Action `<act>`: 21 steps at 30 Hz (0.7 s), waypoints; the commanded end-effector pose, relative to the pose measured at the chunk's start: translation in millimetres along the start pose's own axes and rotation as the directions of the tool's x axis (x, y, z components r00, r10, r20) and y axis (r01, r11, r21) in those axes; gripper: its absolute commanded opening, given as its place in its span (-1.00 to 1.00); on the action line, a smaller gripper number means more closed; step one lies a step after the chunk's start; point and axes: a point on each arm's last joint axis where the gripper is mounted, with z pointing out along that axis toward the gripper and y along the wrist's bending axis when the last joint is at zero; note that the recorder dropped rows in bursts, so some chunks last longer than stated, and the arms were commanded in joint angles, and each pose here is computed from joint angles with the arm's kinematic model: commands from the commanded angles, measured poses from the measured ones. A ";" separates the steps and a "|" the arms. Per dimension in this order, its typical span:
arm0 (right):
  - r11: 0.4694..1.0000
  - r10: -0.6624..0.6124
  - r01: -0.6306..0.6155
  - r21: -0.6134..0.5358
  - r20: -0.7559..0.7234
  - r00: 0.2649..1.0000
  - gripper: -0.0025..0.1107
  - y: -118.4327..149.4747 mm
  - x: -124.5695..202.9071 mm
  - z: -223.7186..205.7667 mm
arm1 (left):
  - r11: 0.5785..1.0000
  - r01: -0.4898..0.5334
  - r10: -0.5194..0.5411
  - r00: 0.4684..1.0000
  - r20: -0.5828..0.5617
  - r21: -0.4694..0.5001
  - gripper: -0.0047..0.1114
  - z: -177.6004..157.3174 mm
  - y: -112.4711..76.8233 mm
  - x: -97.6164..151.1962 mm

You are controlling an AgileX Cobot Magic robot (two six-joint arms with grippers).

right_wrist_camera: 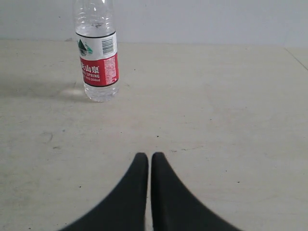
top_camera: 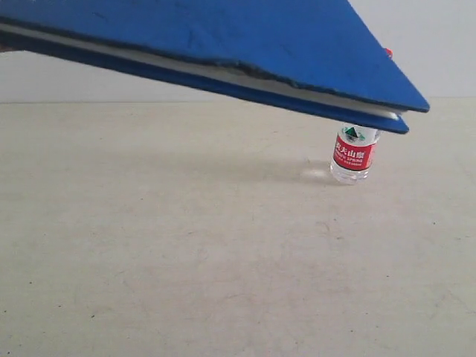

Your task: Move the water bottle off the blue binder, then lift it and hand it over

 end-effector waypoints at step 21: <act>1.000 0.003 -0.003 0.010 0.010 1.000 -0.96 -0.5 -0.8 -0.2 | 0.996 0.047 -0.069 0.930 -0.361 -0.069 -0.84 7.9 16.8 91.2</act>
